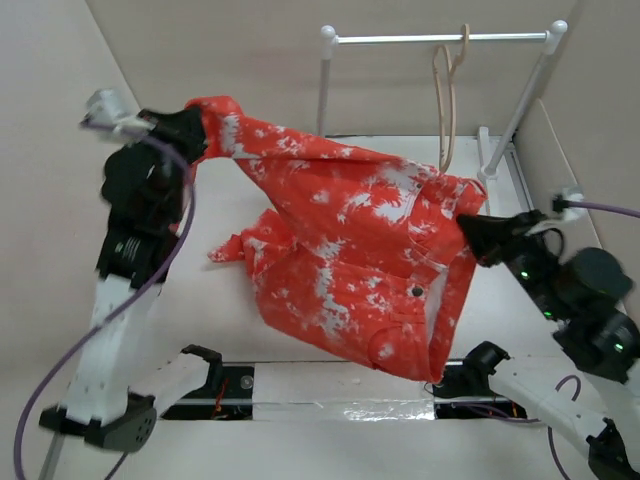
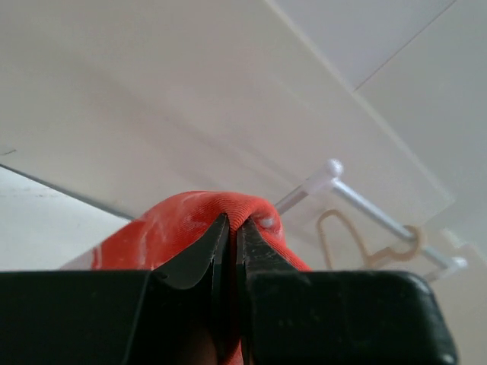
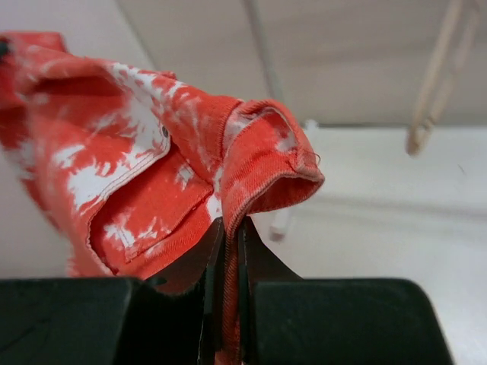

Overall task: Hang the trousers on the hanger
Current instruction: Flatten out the trousers at the center of the board.

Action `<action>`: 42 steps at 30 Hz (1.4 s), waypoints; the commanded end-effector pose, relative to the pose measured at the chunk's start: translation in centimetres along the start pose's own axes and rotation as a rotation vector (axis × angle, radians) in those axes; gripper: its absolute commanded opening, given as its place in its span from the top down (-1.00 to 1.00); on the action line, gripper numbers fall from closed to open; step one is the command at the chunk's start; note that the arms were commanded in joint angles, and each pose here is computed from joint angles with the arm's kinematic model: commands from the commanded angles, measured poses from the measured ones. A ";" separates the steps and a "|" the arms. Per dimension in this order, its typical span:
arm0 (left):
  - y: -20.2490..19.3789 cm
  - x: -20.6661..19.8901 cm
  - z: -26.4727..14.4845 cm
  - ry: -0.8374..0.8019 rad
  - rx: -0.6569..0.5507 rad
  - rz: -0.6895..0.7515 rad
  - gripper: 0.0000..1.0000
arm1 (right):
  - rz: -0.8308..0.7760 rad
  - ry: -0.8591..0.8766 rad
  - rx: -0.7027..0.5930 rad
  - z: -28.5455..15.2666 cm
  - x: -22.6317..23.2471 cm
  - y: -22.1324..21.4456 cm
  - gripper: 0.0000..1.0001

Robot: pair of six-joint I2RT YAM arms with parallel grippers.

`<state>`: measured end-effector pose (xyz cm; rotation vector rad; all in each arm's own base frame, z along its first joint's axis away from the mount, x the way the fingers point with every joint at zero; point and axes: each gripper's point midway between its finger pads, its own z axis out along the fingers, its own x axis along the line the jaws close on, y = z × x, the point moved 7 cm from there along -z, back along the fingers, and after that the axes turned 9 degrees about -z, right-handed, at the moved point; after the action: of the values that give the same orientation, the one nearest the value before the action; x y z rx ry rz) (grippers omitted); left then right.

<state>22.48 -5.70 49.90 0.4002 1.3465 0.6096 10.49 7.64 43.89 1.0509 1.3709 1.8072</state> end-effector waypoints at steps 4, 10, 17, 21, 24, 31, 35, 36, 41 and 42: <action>-17.0 6.7 14.2 0.178 0.361 0.343 0.66 | -0.025 -0.538 0.200 6.0 -7.9 -11.0 1.00; -26.3 11.5 19.2 0.294 0.565 0.395 0.06 | 0.034 -0.707 0.271 7.5 -15.7 -15.7 1.00; -24.3 15.1 12.7 0.367 0.491 0.299 -0.59 | 0.112 -0.707 0.270 9.0 -20.8 -16.1 0.53; -22.5 17.8 5.9 0.413 0.416 0.207 -0.53 | 0.120 -0.609 0.314 10.5 -19.6 -16.7 -0.48; -22.7 23.0 1.4 0.547 0.365 0.161 -0.50 | 0.099 -0.524 0.284 10.5 -17.1 -16.7 -0.67; -20.2 29.0 -2.4 0.768 0.269 0.053 -0.41 | 0.026 -0.316 0.294 9.0 -10.6 -17.0 1.00; -19.7 31.2 -3.1 0.880 0.225 -0.008 -0.41 | 0.012 -0.114 0.342 8.2 -6.7 -18.6 1.00; -19.3 32.0 -3.0 0.897 0.202 -0.037 -0.42 | 0.008 -0.074 0.349 8.0 -5.5 -19.0 0.99; -19.2 34.1 -2.3 0.905 0.175 -0.126 -0.44 | -0.034 0.049 0.398 7.8 -2.5 -20.7 0.78; -19.0 34.7 -2.0 0.926 0.160 -0.132 -0.44 | -0.051 0.068 0.412 7.8 -2.1 -20.7 0.76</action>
<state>26.49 0.20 11.43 0.2250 2.3151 0.6369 18.88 13.92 23.73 1.2536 1.8223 1.5555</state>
